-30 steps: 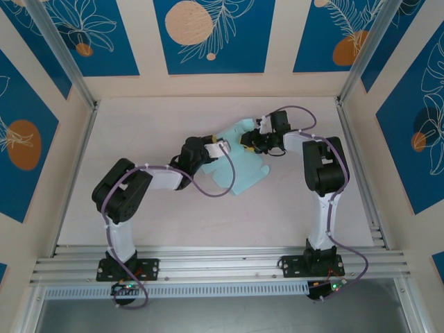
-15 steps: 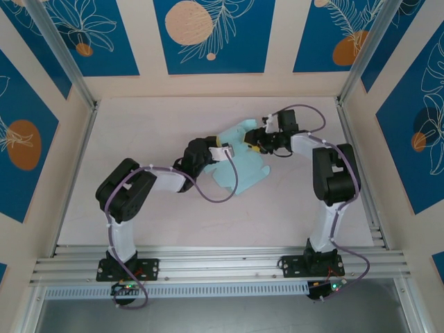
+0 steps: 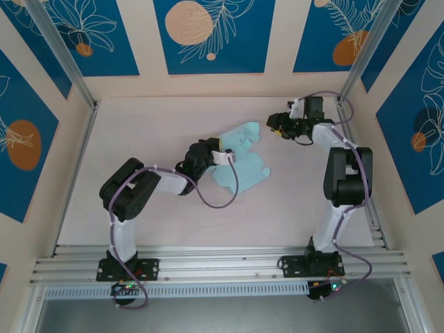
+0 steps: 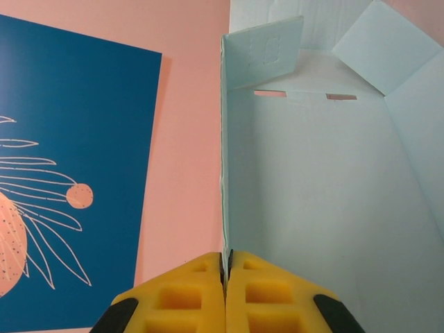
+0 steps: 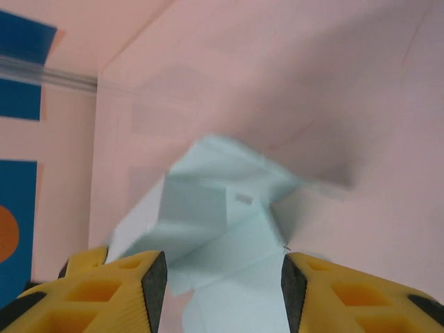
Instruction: Fold the paper box
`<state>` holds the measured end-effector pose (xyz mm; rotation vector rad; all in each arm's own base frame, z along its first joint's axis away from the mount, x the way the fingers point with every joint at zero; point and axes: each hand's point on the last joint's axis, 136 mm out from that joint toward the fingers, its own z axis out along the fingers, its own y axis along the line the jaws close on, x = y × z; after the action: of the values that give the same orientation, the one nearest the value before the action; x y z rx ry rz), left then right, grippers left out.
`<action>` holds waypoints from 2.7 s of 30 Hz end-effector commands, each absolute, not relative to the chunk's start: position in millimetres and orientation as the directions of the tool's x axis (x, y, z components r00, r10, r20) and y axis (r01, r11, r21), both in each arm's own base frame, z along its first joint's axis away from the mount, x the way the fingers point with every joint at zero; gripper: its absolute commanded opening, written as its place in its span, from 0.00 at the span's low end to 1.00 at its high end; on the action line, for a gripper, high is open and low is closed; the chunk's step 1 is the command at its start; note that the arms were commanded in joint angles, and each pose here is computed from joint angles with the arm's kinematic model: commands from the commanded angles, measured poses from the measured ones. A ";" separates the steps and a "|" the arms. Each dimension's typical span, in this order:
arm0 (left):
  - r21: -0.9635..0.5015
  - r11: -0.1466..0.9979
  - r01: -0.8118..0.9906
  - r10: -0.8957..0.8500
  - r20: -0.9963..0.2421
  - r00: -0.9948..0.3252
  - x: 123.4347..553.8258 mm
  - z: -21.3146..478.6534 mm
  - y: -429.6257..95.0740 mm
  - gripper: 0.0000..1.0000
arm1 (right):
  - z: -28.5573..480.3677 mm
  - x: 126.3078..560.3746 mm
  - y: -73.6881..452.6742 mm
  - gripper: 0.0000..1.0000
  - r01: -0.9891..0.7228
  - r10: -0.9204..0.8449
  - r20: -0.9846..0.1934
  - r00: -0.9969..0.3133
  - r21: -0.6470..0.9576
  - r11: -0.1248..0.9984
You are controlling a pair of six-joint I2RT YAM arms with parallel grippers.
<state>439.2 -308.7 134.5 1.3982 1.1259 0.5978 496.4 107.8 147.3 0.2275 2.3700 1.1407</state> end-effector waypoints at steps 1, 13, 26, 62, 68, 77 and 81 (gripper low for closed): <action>0.955 0.116 0.273 0.877 -0.227 0.423 433.9 125.9 -313.6 0.00 | 124.5 521.5 99.9 0.46 -0.034 0.342 -0.325 -0.882 0.767 0.641; 0.957 0.104 0.270 0.885 -0.213 0.414 436.7 116.7 -313.8 0.00 | 67.2 559.8 149.2 0.40 -0.061 0.233 -0.246 -0.941 0.801 0.596; 0.961 0.083 0.263 0.891 -0.190 0.413 439.0 106.5 -314.4 0.00 | 76.2 511.4 167.1 0.40 -0.189 0.157 -0.332 -0.930 0.799 0.571; 0.984 -0.067 0.163 0.891 -0.015 0.453 438.1 85.1 -313.1 0.00 | 83.7 461.5 188.4 0.44 -0.337 0.108 -0.460 -0.881 0.773 0.538; 0.984 -0.076 0.161 0.887 -0.007 0.461 438.3 86.0 -313.6 0.00 | 76.9 469.2 190.5 0.46 -0.323 0.114 -0.455 -0.883 0.766 0.556; 0.985 -0.080 0.155 0.878 -0.004 0.478 436.1 88.6 -316.7 0.00 | 72.6 486.3 190.7 0.48 -0.310 0.116 -0.500 -0.858 0.686 0.658; 0.977 -0.069 0.201 0.871 -0.039 0.490 434.3 87.5 -319.6 0.00 | 76.9 491.5 197.3 0.49 -0.332 0.097 -0.517 -0.850 0.670 0.664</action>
<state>445.7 -309.2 116.3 1.4339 0.9521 0.8052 477.7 190.4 65.7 -0.1300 2.3979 1.1265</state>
